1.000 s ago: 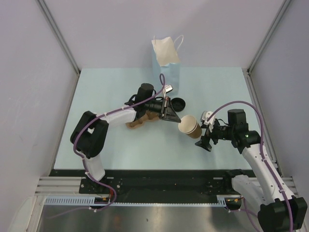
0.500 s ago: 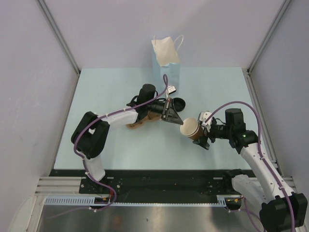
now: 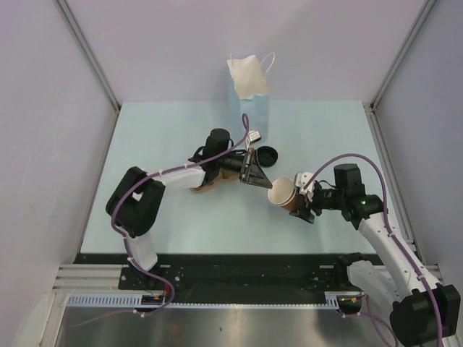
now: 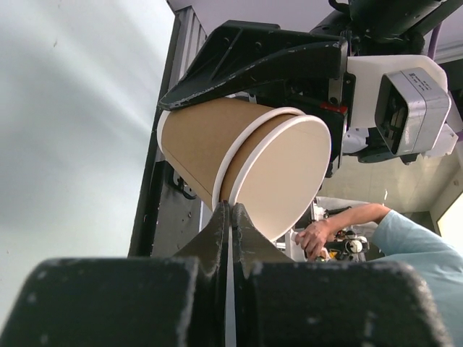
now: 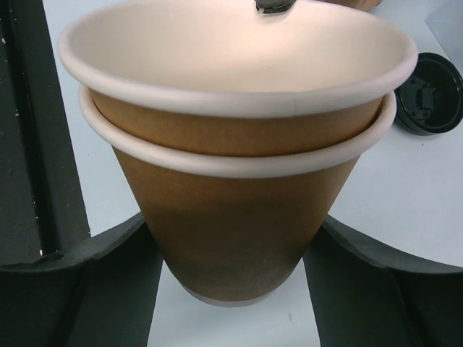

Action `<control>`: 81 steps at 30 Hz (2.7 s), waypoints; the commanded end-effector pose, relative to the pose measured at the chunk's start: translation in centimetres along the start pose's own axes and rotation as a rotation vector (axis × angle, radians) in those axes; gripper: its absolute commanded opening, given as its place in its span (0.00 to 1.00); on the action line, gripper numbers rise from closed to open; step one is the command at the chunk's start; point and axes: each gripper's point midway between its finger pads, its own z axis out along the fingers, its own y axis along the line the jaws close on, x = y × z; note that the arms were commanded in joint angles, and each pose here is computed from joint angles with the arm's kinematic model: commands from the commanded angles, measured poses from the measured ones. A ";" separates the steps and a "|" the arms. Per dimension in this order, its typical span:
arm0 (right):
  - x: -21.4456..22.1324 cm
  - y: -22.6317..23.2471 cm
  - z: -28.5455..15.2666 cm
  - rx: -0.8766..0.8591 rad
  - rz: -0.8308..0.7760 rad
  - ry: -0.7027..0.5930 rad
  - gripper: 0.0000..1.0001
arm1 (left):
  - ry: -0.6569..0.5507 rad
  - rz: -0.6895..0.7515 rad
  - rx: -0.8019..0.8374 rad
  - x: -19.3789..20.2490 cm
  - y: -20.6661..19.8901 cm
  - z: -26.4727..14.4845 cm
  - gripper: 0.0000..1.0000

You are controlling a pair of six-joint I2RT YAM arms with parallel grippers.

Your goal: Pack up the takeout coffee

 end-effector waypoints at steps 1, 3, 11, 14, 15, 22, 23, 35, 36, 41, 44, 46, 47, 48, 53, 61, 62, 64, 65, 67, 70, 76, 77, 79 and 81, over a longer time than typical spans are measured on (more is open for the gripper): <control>0.8 0.4 0.0 -0.019 -0.009 0.021 0.67 | -0.024 0.087 0.047 -0.7 -2.8 -1.8 0.00; 0.9 0.3 0.1 -0.019 -0.007 0.025 0.65 | -0.022 0.090 0.050 -0.6 -2.9 -1.9 0.00; 1.3 0.4 0.2 -0.029 -0.003 0.034 0.60 | -0.036 0.081 0.050 -0.9 -2.8 -2.8 0.00; 1.4 0.6 0.1 -0.034 0.002 0.040 0.58 | -0.048 0.077 0.047 -1.0 -2.7 -3.2 0.00; 1.5 0.6 0.1 -0.035 -0.001 0.042 0.58 | -0.051 0.078 0.048 -1.0 -2.7 -3.3 0.00; 1.9 1.1 0.0 -0.048 0.004 0.060 0.58 | -0.063 0.085 0.054 -1.1 -3.0 -3.8 0.00; 1.9 1.2 0.0 -0.050 0.006 0.062 0.58 | -0.062 0.083 0.056 -1.1 -3.1 -3.8 0.00; 0.4 1.3 0.2 -0.042 -0.012 0.018 0.58 | -0.046 0.095 -0.131 -1.5 -0.1 -3.0 0.41; 0.2 1.3 0.2 -0.041 -0.018 0.012 0.58 | -0.046 0.111 -0.133 -1.8 -0.4 -2.8 0.42; -0.2 1.2 0.4 -0.039 -0.025 0.005 0.58 | -0.018 0.094 -0.164 -1.1 0.3 -2.0 0.42; -0.3 1.3 0.4 -0.040 -0.022 0.000 0.58 | -0.017 0.084 -0.185 -1.0 0.8 -2.0 0.42; -0.3 1.3 0.5 -0.044 -0.026 -0.001 0.58 | -0.012 0.090 -0.195 -0.9 1.0 -1.8 0.42; -0.3 1.2 0.5 -0.041 -0.023 0.001 0.58 | -0.006 0.087 -0.195 -0.8 1.0 -1.8 0.41; -0.4 1.3 0.5 -0.043 -0.028 -0.001 0.58 | -0.005 0.090 -0.193 -0.8 0.9 -1.7 0.41; -0.3 1.2 0.7 -0.047 -0.026 -0.001 0.58 | 0.015 0.097 -0.182 -0.5 0.6 -1.2 0.41; -0.4 1.1 0.9 -0.051 -0.025 -0.004 0.58 | 0.039 0.099 -0.173 -0.3 0.5 -0.6 0.39; -0.4 1.2 1.0 -0.053 -0.025 -0.003 0.58 | 0.040 0.103 -0.173 -0.3 0.5 -0.5 0.39; -0.3 1.2 1.0 -0.055 -0.025 -0.003 0.58 | 0.048 0.106 -0.175 -0.2 0.4 -0.4 0.38; -0.4 1.2 1.0 -0.055 -0.026 -0.004 0.59 | 0.049 0.110 -0.174 -0.3 0.4 -0.3 0.38; -0.4 1.2 1.0 -0.056 -0.026 -0.003 0.58 | 0.055 0.112 -0.173 -0.2 0.3 -0.2 0.36; -0.2 1.3 1.1 -0.058 -0.022 0.002 0.58 | 0.057 0.121 -0.169 -0.1 0.1 -0.1 0.29; -0.3 1.3 1.3 -0.063 -0.024 0.001 0.58 | 0.066 0.133 -0.168 0.0 -0.1 0.1 0.26; -0.3 1.2 1.3 -0.060 -0.024 0.002 0.58 | 0.067 0.131 -0.167 0.0 -0.1 0.1 0.27; -0.3 1.2 1.3 -0.060 -0.027 0.003 0.58 | 0.070 0.138 -0.168 0.1 -0.2 0.2 0.26; -0.2 1.2 1.4 -0.061 -0.025 0.004 0.58 | 0.074 0.148 -0.163 0.1 -0.4 0.3 0.26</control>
